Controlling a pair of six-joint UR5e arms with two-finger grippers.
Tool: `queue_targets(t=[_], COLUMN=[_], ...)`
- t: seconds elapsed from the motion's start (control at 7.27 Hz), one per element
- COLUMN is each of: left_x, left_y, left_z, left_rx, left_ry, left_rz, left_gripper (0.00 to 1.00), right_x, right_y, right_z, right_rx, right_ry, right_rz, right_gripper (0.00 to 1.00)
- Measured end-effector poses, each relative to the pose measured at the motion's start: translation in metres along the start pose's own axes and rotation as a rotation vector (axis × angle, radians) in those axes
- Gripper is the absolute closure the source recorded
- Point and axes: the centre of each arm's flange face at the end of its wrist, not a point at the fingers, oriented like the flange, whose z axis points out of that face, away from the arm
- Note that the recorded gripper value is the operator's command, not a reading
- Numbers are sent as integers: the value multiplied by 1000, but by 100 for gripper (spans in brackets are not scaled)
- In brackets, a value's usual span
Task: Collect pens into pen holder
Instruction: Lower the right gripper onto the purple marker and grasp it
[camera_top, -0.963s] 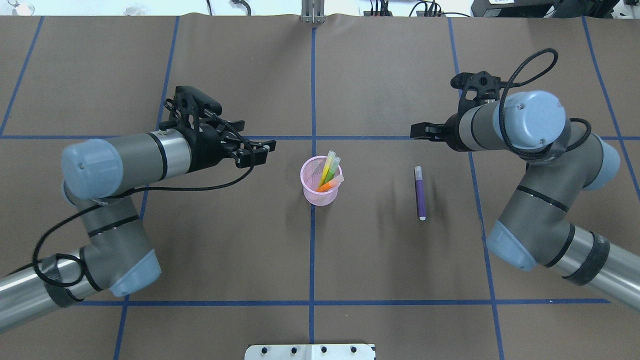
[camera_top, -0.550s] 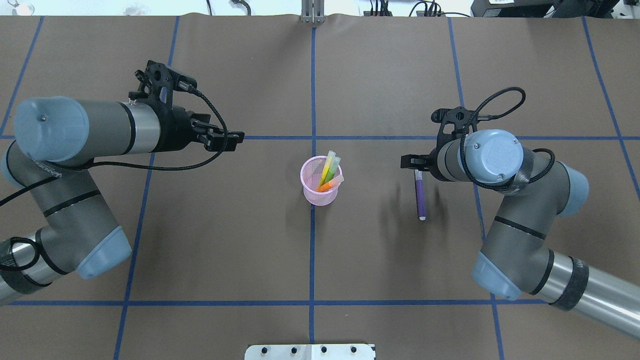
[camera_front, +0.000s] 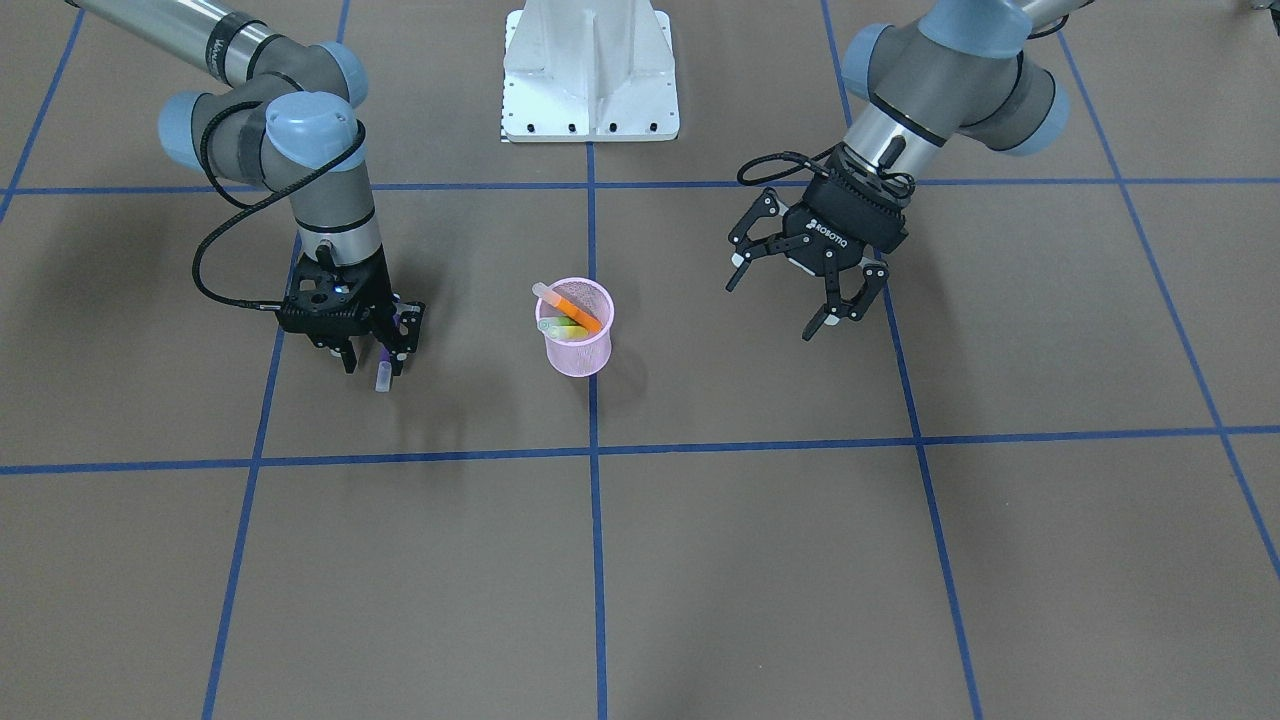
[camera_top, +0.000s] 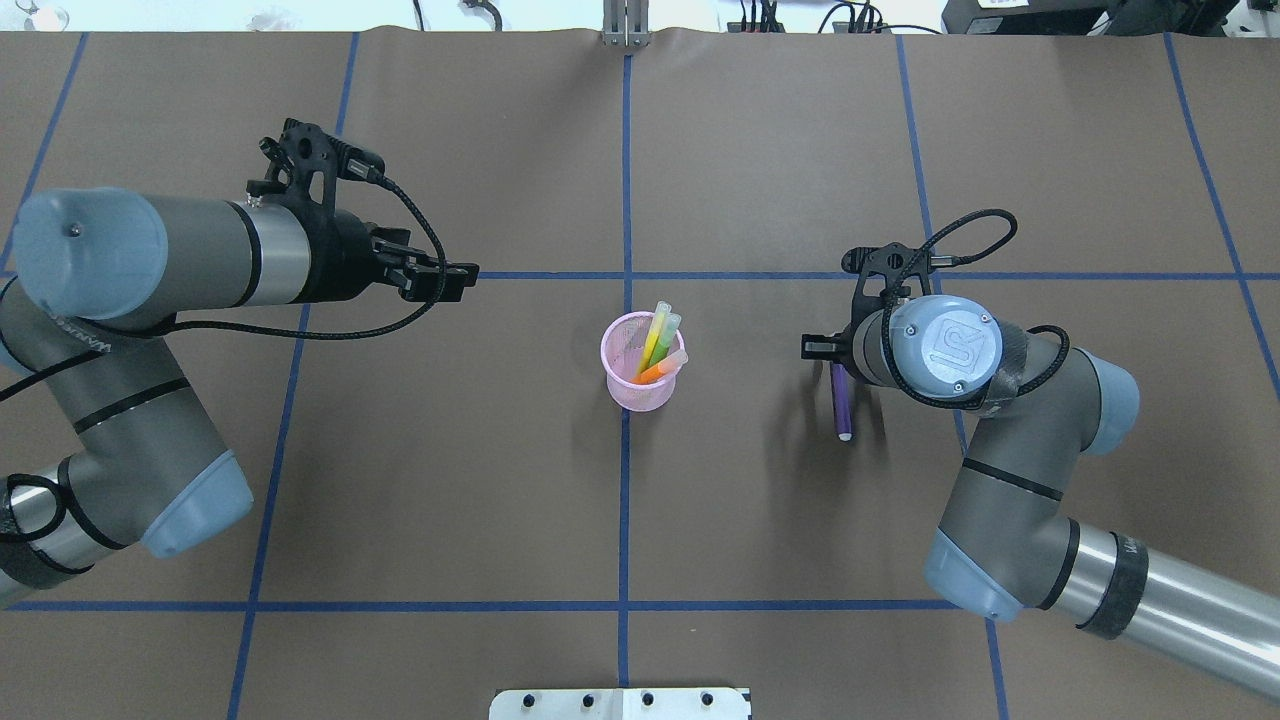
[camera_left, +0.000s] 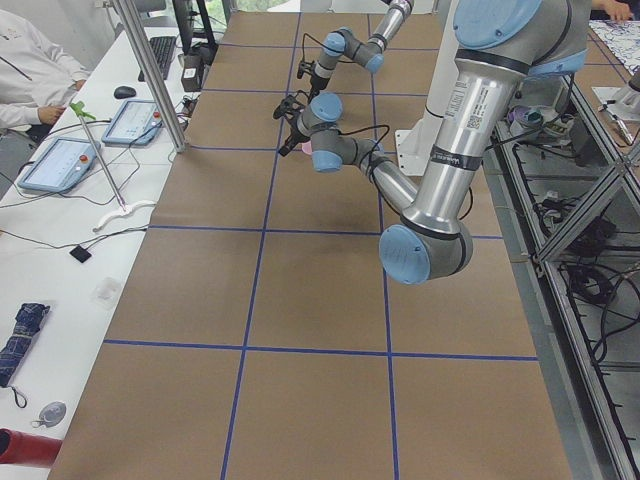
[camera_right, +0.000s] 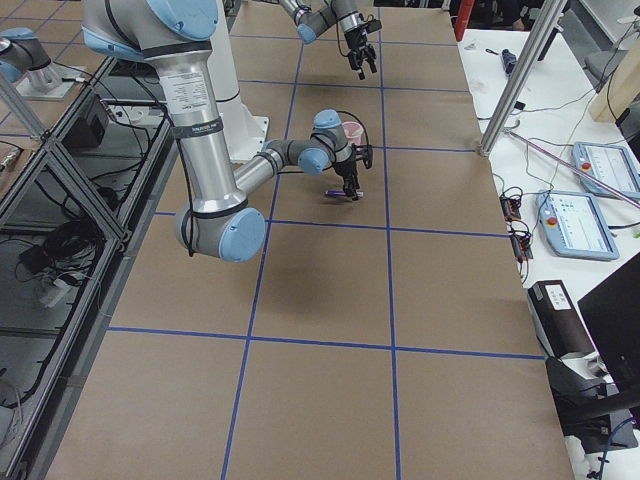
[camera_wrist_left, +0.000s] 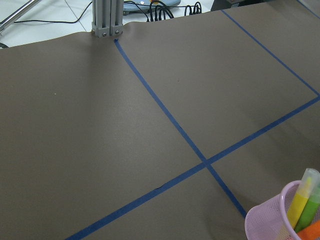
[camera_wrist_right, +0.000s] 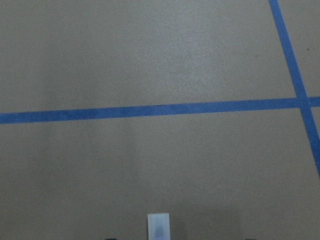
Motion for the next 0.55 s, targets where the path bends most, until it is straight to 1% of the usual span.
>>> queue_targets(t=[0.55], left_x=[2], left_y=[-1], left_z=[-2], left_rx=[3], left_ry=[3], left_rz=[1], left_gripper=[1], right_x=[-5], right_y=[2], right_z=[-1], right_rx=[-3], right_ry=[-7], right_rz=[-9], right_gripper=[54])
